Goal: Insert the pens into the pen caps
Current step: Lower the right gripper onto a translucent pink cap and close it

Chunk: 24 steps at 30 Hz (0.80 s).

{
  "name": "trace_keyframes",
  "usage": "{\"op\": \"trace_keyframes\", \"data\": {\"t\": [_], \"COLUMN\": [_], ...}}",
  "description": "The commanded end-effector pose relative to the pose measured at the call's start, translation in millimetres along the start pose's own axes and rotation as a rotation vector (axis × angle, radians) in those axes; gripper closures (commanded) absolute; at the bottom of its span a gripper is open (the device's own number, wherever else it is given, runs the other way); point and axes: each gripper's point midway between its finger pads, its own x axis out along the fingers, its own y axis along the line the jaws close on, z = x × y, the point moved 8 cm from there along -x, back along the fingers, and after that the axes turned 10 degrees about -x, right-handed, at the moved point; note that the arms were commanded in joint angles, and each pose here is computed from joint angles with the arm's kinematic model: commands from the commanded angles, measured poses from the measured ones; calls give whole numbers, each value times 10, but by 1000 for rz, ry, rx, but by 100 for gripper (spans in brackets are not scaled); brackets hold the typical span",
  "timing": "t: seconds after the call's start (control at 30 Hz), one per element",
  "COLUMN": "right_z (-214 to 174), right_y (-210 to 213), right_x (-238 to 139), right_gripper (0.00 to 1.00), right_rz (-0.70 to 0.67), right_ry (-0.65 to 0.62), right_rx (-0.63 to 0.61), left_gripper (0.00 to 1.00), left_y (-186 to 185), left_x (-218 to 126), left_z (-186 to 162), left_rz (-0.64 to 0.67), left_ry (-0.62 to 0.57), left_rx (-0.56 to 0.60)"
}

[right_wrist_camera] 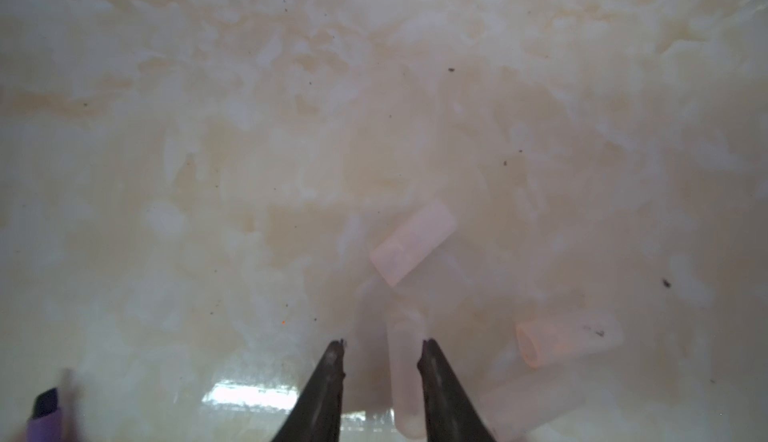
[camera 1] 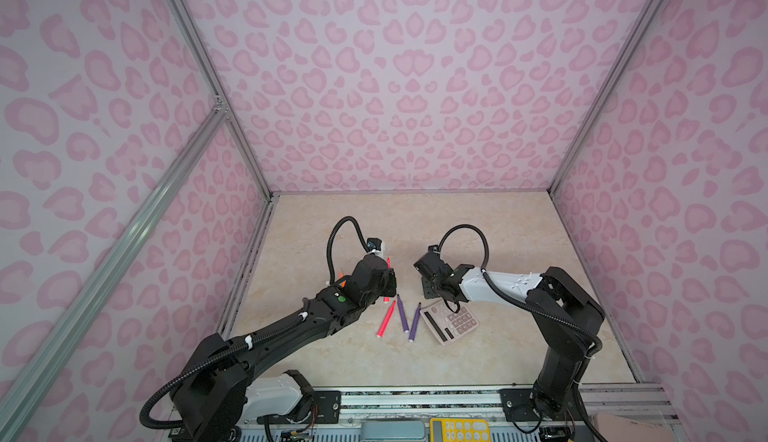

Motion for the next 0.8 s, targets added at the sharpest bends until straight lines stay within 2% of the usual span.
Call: {"op": "trace_keyframes", "data": {"t": [0.0,0.37,0.77], "right_z": [-46,-53,-93], "right_y": [-62,-55,-86], "right_x": [35,157,176], "right_gripper": [66,67,72], "right_rz": [-83,-111,-58], "right_ry": [33,60,56], "right_rx": [-31,-47,-3], "left_gripper": [97,97,97], "left_y": [-32,-36,-45], "left_x": [6,39,7], "left_z": [39,23,34], "left_rz": [-6,-4,-18], "left_ry": [-6,6,1], "left_rx": [8,12,12]}}
